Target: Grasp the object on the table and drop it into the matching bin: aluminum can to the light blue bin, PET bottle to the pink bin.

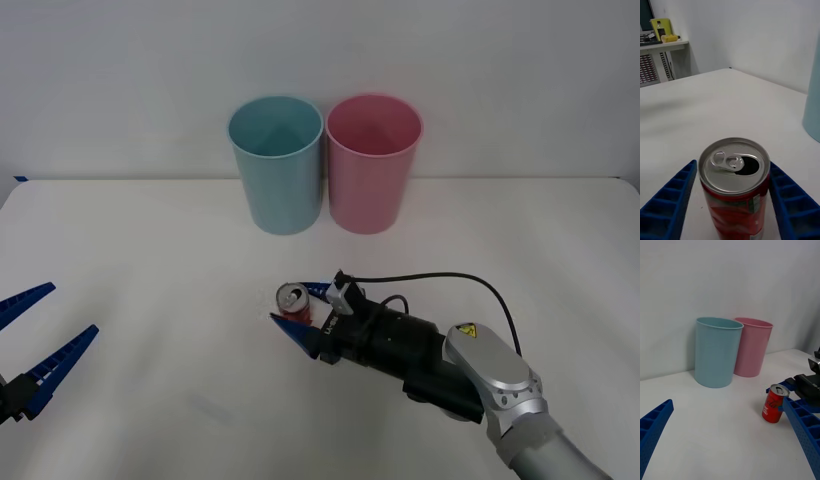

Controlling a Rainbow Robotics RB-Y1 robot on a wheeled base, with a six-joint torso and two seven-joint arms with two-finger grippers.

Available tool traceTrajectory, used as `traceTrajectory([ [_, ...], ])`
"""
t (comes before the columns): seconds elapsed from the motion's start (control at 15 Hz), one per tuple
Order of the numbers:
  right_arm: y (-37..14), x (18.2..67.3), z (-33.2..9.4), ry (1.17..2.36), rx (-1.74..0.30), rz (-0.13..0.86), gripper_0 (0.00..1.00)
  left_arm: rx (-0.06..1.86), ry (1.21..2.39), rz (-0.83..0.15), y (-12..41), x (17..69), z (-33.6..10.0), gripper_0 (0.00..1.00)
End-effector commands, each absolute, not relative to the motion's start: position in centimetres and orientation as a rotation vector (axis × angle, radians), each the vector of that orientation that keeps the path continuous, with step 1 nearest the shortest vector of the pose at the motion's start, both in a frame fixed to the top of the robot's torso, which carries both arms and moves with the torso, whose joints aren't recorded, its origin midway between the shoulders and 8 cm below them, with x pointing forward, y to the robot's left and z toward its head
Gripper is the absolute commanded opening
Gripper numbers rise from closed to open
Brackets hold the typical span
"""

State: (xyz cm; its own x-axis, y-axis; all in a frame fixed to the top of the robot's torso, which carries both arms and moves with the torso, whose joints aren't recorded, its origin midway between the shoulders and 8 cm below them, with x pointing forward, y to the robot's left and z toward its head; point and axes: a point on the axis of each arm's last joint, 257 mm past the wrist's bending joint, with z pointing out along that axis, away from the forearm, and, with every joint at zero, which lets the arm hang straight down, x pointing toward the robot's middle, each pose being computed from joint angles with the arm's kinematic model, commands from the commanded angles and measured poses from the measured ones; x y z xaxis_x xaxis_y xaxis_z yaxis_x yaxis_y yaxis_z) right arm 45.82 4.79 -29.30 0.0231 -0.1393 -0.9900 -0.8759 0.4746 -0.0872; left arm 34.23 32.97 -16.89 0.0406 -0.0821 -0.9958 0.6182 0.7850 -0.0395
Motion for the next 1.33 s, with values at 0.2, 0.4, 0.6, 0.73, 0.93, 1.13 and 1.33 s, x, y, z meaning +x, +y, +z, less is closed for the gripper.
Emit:
traceTrajectory([
  [0.2, 4.8, 46.0, -29.3, 1.457, -0.943, 0.721, 0.0, 0.465, 1.441, -0.567, 33.0, 34.2, -16.9, 1.0],
  [0.4, 4.9, 46.2, -28.9, 1.451, -0.942, 0.725, 0.0, 0.465, 1.441, -0.567, 33.0, 34.2, -16.9, 1.0],
  [0.6, 4.9, 46.4, -28.2, 1.44, -0.938, 0.727, 0.0, 0.465, 1.441, -0.567, 33.0, 34.2, -16.9, 1.0],
  [0.73, 4.9, 46.5, -27.2, 1.422, -0.929, 0.734, 0.0, 0.465, 1.441, -0.567, 33.0, 34.2, -16.9, 1.0],
  [0.93, 4.6, 46.6, -25.1, 1.396, -0.912, 0.748, 0.0, 0.465, 1.441, -0.567, 33.0, 34.2, -16.9, 1.0],
  [1.13, 3.8, 45.8, -22.0, 1.383, -0.855, 0.804, 0.0, 0.465, 1.441, -0.567, 33.0, 34.2, -16.9, 1.0],
  [1.33, 2.5, 44.6, -18.3, 1.361, -0.813, 0.846, 0.0, 0.465, 1.441, -0.567, 33.0, 34.2, -16.9, 1.0],
])
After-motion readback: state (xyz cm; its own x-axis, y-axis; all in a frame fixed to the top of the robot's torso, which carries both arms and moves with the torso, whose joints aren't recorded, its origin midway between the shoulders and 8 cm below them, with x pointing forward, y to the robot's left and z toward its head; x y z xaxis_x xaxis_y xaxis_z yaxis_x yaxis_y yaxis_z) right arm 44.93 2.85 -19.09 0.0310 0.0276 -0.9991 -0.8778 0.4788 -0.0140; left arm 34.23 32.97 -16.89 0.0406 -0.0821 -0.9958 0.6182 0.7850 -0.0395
